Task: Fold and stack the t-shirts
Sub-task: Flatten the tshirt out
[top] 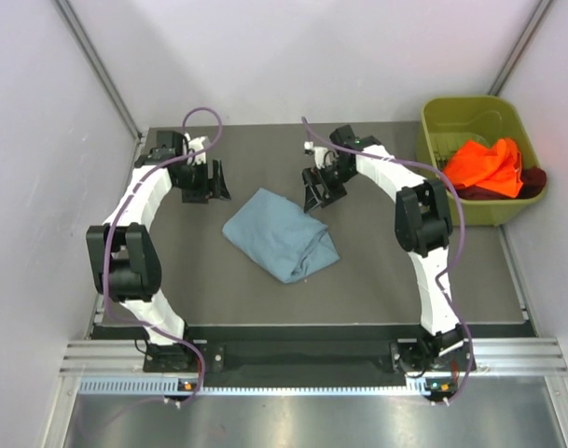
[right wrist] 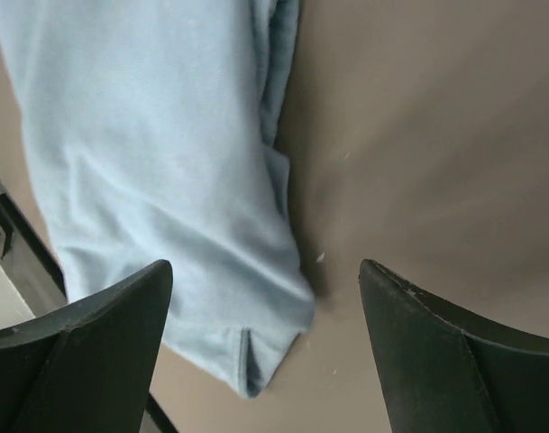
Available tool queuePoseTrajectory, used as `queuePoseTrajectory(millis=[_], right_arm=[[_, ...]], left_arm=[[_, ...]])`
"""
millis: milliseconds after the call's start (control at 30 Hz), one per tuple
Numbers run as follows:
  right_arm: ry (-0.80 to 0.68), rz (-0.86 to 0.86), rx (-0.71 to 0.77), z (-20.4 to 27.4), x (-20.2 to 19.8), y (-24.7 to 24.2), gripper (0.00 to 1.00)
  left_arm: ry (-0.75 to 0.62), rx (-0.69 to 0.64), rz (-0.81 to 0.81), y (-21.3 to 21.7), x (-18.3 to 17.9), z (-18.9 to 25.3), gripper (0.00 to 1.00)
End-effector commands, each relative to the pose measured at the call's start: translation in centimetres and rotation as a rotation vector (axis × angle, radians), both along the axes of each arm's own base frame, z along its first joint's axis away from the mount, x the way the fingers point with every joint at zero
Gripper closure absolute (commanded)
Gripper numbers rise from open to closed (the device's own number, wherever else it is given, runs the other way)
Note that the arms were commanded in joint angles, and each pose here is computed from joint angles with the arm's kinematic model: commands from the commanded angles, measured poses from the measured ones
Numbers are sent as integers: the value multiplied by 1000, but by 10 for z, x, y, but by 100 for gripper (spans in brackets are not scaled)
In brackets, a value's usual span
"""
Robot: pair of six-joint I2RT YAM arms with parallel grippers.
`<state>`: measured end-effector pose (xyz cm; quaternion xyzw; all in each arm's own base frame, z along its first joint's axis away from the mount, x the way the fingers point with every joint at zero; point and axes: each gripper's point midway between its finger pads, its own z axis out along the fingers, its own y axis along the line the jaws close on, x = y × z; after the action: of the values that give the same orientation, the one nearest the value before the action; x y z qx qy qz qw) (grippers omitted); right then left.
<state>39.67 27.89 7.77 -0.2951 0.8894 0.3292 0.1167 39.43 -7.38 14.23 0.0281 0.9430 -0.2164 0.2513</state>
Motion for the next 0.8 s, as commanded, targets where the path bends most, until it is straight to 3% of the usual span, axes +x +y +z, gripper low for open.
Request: queuePoseTrajectory(millis=[0, 133, 300, 367, 400, 433, 500, 633, 767], right_arm=[[-86, 62, 62, 20, 14, 27, 16], [-69, 76, 62, 6, 15, 36, 25], [-29, 120, 67, -8, 6, 41, 27], [-25, 135, 59, -12, 2, 42, 35], [-22, 145, 55, -15, 0, 44, 44], [-31, 157, 49, -15, -1, 45, 76], [-52, 144, 17, -17, 3, 42, 99], [-142, 113, -6, 7, 21, 31, 100], [-331, 8, -38, 60, 69, -1, 100]], left_arm=[[-7, 45, 1, 8, 10, 0, 19], [-34, 42, 11, 6, 19, 7, 20], [-34, 77, 33, 12, 30, 1, 17], [-37, 77, 39, 13, 34, 0, 17], [-39, 76, 38, 13, 35, 0, 17], [-35, 74, 38, 12, 36, -1, 16], [-29, 63, 48, 11, 37, -2, 14], [-10, 33, 64, 9, 36, -3, 1], [-10, -81, 110, 7, 42, 8, 1]])
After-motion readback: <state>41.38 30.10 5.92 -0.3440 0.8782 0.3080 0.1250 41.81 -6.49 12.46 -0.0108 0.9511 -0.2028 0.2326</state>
